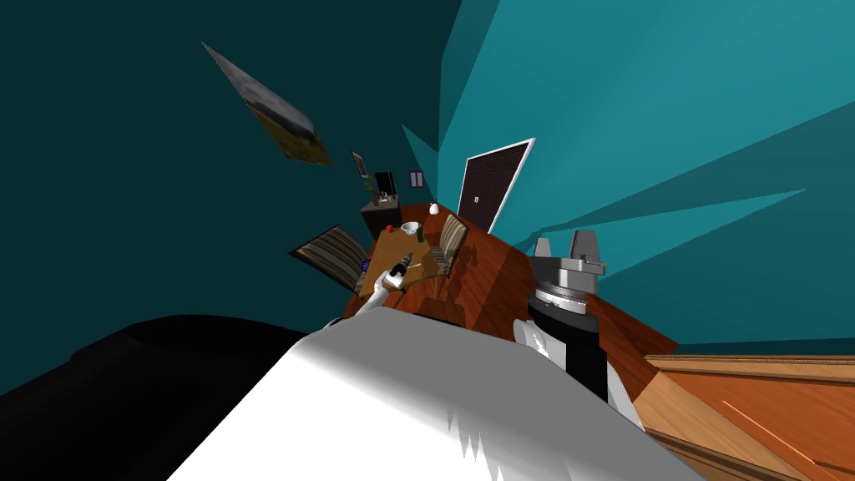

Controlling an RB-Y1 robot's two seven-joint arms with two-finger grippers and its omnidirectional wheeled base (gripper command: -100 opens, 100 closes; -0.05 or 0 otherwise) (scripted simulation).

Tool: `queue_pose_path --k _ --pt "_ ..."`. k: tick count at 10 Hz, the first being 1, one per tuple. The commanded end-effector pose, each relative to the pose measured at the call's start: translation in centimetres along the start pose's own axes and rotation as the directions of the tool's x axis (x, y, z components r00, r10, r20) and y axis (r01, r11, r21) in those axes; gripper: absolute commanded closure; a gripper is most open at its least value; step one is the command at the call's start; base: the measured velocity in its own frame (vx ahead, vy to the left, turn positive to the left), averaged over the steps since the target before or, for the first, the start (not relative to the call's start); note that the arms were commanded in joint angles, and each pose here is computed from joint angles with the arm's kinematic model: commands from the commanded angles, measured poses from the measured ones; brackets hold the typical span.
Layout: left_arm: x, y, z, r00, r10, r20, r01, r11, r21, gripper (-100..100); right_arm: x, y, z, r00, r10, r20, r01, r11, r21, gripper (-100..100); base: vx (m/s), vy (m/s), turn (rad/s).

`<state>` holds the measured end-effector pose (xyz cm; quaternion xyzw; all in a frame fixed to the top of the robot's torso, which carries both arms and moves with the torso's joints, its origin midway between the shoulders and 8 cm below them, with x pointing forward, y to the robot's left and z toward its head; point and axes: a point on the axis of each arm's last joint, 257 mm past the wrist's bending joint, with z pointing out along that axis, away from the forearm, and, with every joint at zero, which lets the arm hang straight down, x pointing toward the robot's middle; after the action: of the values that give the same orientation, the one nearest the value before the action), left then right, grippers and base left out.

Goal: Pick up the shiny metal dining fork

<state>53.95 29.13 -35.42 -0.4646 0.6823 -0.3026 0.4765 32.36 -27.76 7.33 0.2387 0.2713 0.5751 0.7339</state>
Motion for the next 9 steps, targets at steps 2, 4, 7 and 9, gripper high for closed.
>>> queue_pose_path --k 2,4,7,9 --pt "-0.4 2.2 0.9 1.000 -0.003 -0.004 0.003 0.997 -0.079 -100 0.0 0.0 0.0 1.000 0.000 0.000 0.000 1.000 0.000 0 0.009 -0.006 -0.017" --pt "-0.8 2.9 1.6 1.000 -0.009 -0.003 0.009 0.992 -0.125 -100 0.0 0.0 0.0 1.000 0.000 0.000 0.000 1.000 0.000 0 0.005 -0.003 -0.008" --pt "-0.8 6.6 1.9 1.000 -0.019 -0.008 0.016 0.973 -0.228 -100 0.0 0.0 0.0 1.000 0.000 0.000 0.000 1.000 0.000 0 0.015 -0.008 -0.012" --pt "-1.1 8.4 2.2 0.999 -0.031 -0.008 0.027 0.955 -0.294 -100 0.0 0.0 0.0 1.000 0.000 0.000 0.000 1.000 0.000 0 0.023 -0.011 -0.007"
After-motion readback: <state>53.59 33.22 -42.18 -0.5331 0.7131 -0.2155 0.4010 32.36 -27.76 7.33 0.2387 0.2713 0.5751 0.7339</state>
